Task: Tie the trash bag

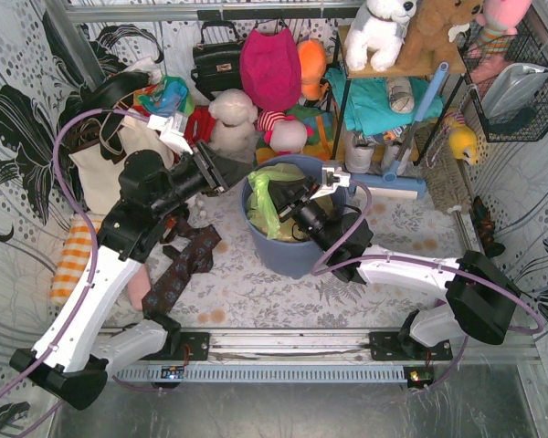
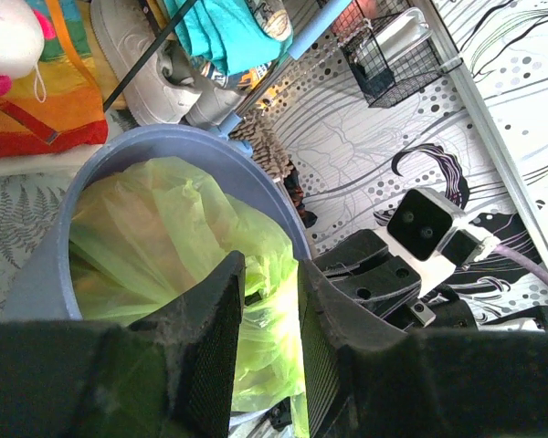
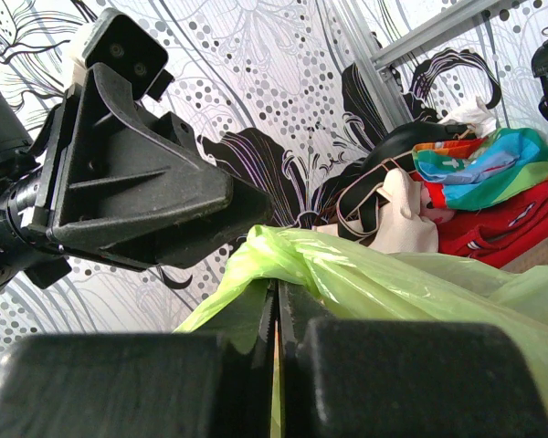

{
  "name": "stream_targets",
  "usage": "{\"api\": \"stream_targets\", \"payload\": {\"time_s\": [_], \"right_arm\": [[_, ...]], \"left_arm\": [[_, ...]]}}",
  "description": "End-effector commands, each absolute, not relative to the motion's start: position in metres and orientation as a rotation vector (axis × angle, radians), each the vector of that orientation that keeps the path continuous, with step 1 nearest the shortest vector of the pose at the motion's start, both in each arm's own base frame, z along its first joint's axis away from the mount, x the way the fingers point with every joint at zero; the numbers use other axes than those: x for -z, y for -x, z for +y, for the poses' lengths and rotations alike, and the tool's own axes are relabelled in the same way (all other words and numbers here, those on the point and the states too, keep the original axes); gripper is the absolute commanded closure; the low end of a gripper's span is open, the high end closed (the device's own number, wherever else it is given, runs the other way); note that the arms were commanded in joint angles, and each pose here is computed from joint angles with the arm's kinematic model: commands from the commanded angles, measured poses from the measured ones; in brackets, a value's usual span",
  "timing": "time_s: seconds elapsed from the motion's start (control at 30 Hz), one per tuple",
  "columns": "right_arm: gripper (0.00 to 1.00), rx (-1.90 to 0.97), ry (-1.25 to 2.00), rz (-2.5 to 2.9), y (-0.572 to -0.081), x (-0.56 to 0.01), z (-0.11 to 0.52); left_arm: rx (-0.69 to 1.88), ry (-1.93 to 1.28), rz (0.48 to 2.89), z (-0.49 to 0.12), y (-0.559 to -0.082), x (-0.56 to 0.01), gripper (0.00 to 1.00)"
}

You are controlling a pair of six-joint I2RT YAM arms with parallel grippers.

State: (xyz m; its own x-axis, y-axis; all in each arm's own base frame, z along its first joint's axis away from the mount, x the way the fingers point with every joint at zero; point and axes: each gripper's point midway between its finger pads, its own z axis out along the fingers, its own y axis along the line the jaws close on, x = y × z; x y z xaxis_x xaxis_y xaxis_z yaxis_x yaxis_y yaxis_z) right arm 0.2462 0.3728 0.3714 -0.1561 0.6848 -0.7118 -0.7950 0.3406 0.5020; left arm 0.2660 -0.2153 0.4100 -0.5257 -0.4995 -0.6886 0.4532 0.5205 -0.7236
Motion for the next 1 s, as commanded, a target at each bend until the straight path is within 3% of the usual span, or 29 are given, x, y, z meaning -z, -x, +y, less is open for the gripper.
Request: {"api": "stream_targets", "payload": {"time_s": [0.0,0.97], "right_arm": [[1.0,-1.321,0.102,1.082,-0.242,-0.39,0.362],[1.0,-1.338,0.093,1.068,-0.241,-0.391,0.362]], "left_arm": [[1.195,0.044,1.737,-0.212,-0.263,-0.42,0.62],[1.228,0.007,1.797,-0.223,-0.268,-0.398,0.65]]}}
